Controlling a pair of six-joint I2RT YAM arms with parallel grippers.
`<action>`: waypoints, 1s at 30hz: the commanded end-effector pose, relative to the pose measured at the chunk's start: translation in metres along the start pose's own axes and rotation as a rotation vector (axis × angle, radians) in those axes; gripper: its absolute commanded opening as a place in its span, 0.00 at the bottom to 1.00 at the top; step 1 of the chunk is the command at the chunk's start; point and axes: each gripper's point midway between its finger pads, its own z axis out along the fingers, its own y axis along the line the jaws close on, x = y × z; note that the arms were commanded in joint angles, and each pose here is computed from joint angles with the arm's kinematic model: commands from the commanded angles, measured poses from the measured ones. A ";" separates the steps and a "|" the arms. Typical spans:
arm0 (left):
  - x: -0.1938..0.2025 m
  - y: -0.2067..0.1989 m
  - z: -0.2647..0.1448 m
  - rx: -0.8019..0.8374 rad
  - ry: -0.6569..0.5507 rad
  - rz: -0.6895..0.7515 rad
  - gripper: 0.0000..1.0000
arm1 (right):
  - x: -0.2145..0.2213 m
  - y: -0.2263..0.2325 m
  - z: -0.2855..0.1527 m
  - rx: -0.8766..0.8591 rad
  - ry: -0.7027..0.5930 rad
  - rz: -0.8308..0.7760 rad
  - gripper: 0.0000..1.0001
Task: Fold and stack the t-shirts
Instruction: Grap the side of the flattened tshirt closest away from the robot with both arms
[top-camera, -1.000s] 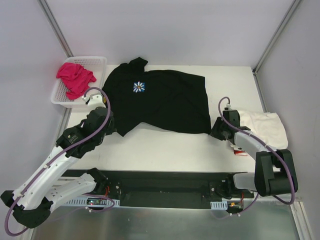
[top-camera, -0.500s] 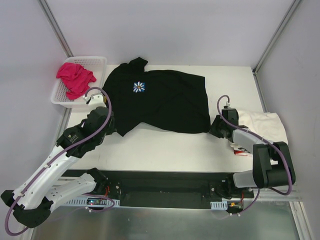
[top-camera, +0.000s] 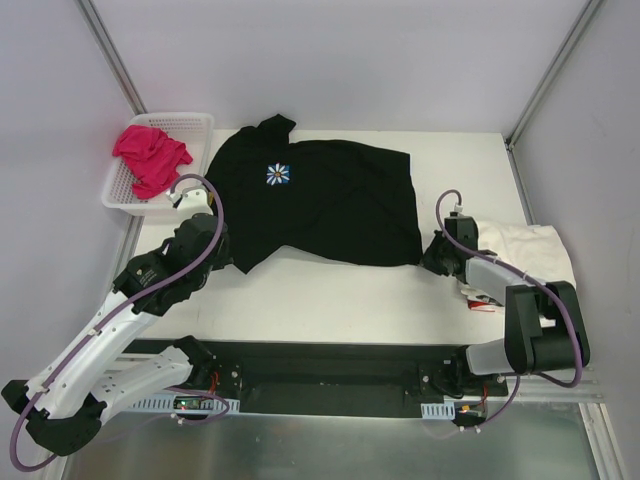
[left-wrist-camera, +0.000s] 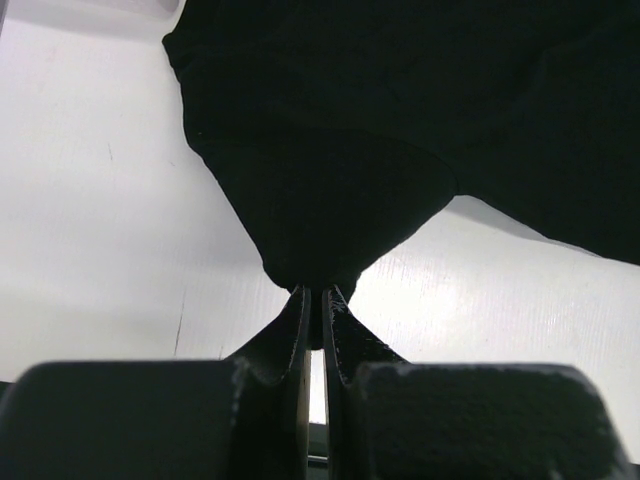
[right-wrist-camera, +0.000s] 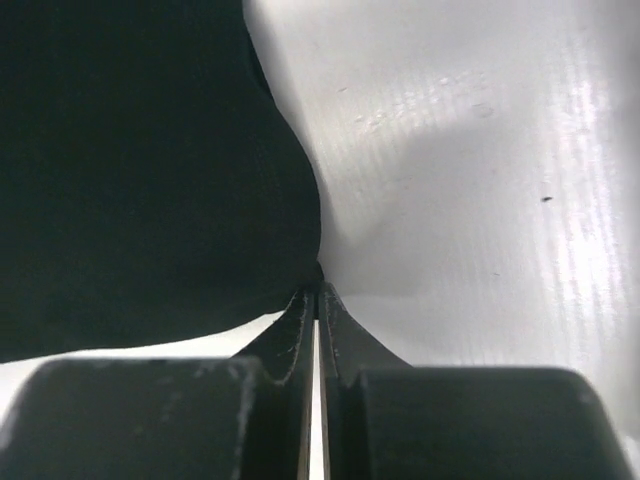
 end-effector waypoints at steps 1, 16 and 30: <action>-0.009 0.003 -0.005 -0.008 -0.038 -0.007 0.00 | -0.007 -0.021 -0.009 0.081 -0.041 0.036 0.01; -0.010 0.005 -0.012 0.010 -0.043 -0.022 0.00 | -0.026 -0.057 -0.036 0.198 -0.133 0.103 0.16; -0.008 0.004 -0.007 -0.005 -0.030 0.000 0.00 | -0.006 -0.037 -0.040 0.069 -0.081 0.132 0.22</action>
